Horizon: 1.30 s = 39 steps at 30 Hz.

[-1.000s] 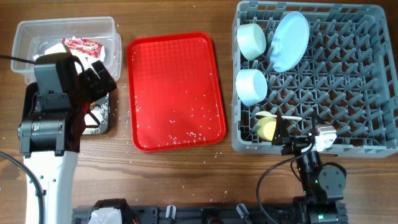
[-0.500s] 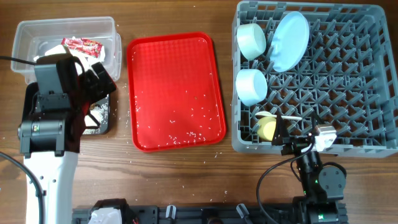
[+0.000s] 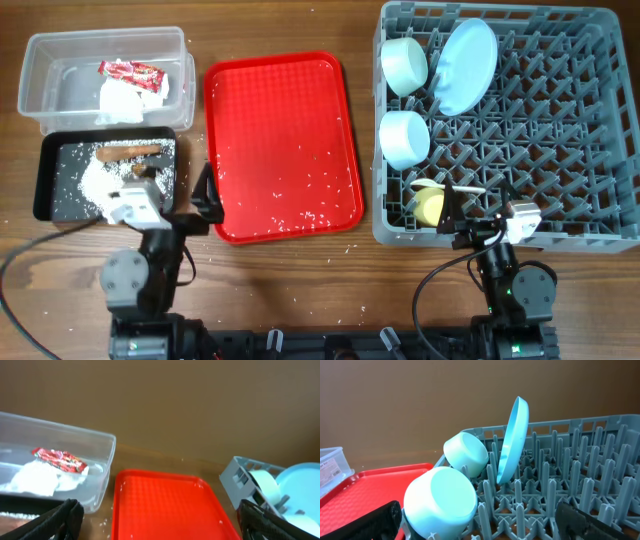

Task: Sort waste into correct bins and load items into the dishwasher rack

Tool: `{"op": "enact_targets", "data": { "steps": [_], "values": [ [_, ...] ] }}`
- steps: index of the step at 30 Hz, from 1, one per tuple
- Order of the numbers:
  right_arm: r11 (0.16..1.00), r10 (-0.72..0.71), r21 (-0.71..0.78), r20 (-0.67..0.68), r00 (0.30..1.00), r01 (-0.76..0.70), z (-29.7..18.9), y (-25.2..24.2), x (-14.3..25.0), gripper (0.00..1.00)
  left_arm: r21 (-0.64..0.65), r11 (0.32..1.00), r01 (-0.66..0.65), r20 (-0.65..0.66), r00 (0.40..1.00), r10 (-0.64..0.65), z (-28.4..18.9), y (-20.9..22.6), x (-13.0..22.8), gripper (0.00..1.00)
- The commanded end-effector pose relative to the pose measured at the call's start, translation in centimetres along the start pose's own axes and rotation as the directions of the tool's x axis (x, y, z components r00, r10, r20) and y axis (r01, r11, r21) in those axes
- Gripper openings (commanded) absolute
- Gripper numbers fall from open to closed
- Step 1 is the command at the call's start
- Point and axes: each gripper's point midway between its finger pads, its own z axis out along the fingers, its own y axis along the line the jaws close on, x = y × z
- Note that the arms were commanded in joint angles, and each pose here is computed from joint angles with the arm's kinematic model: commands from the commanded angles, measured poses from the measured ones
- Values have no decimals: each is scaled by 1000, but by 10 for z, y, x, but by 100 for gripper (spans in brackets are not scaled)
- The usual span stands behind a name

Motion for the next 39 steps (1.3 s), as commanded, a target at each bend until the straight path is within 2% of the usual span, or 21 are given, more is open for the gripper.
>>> {"op": "enact_targets", "data": {
  "steps": [1, 12, 16, 39],
  "values": [
    [1000, 13, -11, 10, 1000, -13, 0, 2, -2, 100, 36, 999, -27, 14, 1000, 26, -7, 0, 27, 100],
    [1000, 13, -11, 10, 1000, -13, 0, 2, -2, 100, 37, 999, -32, 50, 998, 30, -11, 9, 58, 100],
    [1000, 13, -11, 10, 1000, -13, 0, 2, -2, 100, 23, 1000, -19, -8, 1000, 19, -11, 13, 73, 100],
    [1000, 13, -11, 10, 1000, -13, 0, 2, -2, 100, 35, 999, 5, -6, 1000, -5, -11, 11, 72, 100]
  ]
}}
